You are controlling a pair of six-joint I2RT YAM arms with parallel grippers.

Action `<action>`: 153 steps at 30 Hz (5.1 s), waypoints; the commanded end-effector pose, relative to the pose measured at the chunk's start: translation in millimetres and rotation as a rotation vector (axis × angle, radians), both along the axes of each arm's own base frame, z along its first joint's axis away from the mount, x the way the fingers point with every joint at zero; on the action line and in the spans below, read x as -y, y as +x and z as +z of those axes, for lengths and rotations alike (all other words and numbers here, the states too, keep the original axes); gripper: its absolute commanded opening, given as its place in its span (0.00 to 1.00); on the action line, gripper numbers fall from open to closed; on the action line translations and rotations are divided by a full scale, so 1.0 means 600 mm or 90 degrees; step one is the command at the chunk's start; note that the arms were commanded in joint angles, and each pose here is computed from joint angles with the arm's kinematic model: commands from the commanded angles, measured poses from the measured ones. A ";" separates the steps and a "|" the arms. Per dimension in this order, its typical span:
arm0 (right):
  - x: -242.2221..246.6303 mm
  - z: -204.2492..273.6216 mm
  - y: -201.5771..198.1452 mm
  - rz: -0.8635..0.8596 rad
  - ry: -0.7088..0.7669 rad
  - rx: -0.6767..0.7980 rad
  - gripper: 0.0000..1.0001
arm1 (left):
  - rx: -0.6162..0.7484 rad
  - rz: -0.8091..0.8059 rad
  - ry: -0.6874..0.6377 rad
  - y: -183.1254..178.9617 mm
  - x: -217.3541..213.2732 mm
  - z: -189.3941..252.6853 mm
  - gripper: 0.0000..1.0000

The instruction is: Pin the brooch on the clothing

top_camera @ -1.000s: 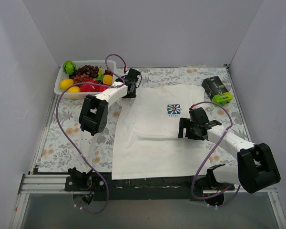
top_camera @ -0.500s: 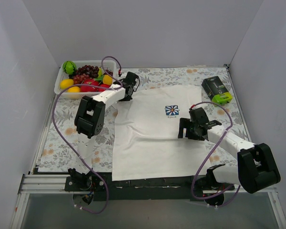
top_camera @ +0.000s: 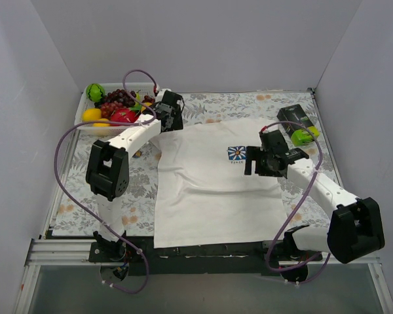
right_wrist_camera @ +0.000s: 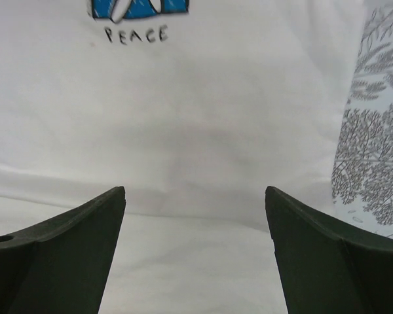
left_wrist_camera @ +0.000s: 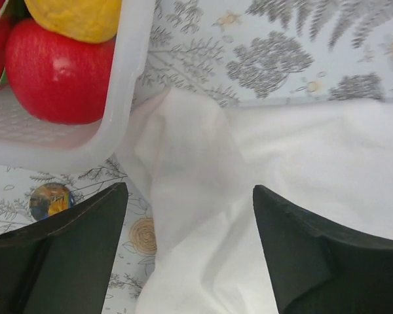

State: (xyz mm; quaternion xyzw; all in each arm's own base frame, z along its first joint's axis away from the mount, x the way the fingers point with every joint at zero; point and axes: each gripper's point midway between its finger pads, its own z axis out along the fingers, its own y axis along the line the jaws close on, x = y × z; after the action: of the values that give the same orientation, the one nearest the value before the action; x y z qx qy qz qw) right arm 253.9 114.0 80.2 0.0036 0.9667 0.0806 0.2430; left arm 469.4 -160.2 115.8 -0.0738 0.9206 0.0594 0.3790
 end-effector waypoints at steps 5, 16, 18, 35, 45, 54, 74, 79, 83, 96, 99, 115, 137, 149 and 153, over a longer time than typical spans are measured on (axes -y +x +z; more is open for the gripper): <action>-0.031 0.056 0.124 0.014 -0.008 0.115 0.94 | 0.107 -0.133 -0.139 0.030 0.092 0.121 0.84; -0.083 0.014 0.302 0.019 -0.029 0.119 0.94 | 0.021 -0.198 -0.205 0.072 0.177 0.023 0.90; -0.083 -0.006 0.321 0.014 -0.028 0.103 0.94 | 0.001 -0.203 -0.206 0.077 0.184 -0.004 0.90; -0.002 -0.107 0.430 -0.083 0.001 0.035 0.93 | -0.047 -0.228 -0.238 0.122 0.236 -0.093 0.94; 0.055 -0.130 0.455 -0.125 -0.009 0.016 0.93 | 0.022 -0.243 -0.236 0.132 0.232 -0.008 0.98; 0.064 -0.112 0.481 -0.122 -0.025 0.031 0.93 | -0.001 -0.202 -0.157 0.118 0.182 -0.035 0.98; 0.105 -0.131 0.465 -0.155 -0.024 0.006 0.94 | -0.017 -0.072 -0.101 0.036 0.046 -0.058 0.81; 0.105 -0.131 0.465 -0.154 -0.019 0.005 0.94 | -0.019 -0.051 -0.107 0.032 0.014 -0.063 0.82; 0.098 -0.122 0.467 -0.142 -0.008 0.006 0.93 | -0.017 -0.051 -0.108 0.034 0.010 -0.060 0.83; 0.006 0.047 0.473 -0.031 0.066 0.108 0.95 | 0.108 -0.210 -0.308 0.020 0.112 0.132 0.96; -0.031 0.082 0.460 0.006 0.077 0.128 0.95 | 0.138 -0.206 -0.311 0.008 0.104 0.167 0.98; -0.336 0.132 0.304 0.266 0.233 0.169 0.91 | 0.121 -0.013 -0.499 -0.117 -0.089 0.090 0.88; -0.639 0.093 0.257 0.386 0.490 0.113 0.42 | 0.109 0.257 -0.616 -0.140 -0.262 -0.054 0.68; -0.703 0.046 0.261 0.381 0.601 0.038 0.01 | 0.084 0.274 -0.591 -0.117 -0.276 -0.106 0.63; -0.714 0.032 0.258 0.372 0.625 0.021 0.01 | 0.063 0.272 -0.595 -0.111 -0.273 -0.126 0.55</action>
State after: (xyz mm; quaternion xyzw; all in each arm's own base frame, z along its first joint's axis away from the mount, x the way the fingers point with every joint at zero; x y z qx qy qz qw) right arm 410.2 524.9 70.9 -0.1481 0.8071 0.5391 0.1901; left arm 393.1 -0.8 42.5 -0.4339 0.7904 -0.2894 0.3214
